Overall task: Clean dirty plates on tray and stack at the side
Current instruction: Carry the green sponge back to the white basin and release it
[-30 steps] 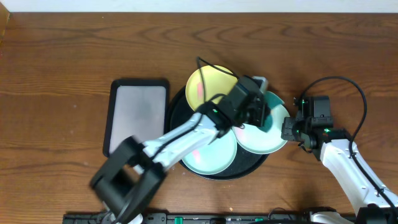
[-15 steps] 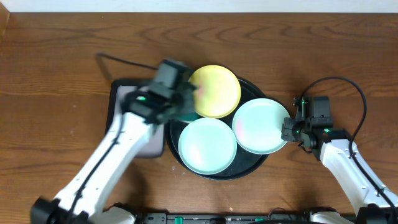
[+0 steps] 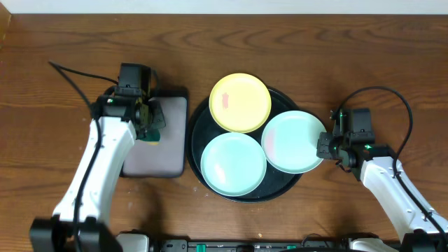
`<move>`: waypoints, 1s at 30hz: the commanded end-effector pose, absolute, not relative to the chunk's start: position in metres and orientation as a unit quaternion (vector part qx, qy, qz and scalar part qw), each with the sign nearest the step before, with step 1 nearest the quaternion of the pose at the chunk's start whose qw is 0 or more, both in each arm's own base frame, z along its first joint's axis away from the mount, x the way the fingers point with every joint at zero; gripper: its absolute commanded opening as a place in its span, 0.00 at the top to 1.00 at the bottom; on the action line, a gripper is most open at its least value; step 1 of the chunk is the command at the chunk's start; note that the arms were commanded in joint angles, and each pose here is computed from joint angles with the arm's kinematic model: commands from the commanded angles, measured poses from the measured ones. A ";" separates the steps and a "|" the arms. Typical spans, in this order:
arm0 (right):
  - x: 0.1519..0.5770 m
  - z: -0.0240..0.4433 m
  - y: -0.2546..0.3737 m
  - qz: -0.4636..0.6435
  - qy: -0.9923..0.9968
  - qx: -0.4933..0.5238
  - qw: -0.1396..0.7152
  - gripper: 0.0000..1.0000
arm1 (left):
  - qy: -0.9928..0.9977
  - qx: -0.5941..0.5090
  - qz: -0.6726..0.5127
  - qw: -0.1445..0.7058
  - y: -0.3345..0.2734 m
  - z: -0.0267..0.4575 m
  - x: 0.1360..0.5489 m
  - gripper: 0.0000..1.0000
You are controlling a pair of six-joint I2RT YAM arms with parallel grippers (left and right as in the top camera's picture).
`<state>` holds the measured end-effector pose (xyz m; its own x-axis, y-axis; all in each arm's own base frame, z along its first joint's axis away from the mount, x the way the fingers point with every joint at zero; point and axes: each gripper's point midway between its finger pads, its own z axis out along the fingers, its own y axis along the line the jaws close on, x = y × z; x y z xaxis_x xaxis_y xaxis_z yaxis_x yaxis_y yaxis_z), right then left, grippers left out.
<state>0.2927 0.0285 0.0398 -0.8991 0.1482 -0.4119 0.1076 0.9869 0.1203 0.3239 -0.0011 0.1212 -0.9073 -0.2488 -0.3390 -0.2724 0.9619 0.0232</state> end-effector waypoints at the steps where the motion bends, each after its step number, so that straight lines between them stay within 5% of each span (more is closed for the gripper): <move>1: 0.292 0.039 0.028 0.047 0.973 0.071 0.213 0.98 | 0.983 -0.109 0.056 0.138 0.006 0.096 0.324 0.93; 16: 0.292 0.039 0.028 0.047 0.973 0.071 0.213 0.98 | 0.985 -0.107 0.114 0.072 0.022 0.037 0.329 0.91; 22: 0.292 0.039 0.028 0.047 0.973 0.071 0.213 0.98 | 0.985 -0.108 0.114 0.076 0.022 0.037 0.331 0.64; 30: 0.292 0.039 0.028 0.047 0.973 0.071 0.213 0.96 | 0.985 -0.114 0.086 0.099 0.014 0.052 0.336 0.56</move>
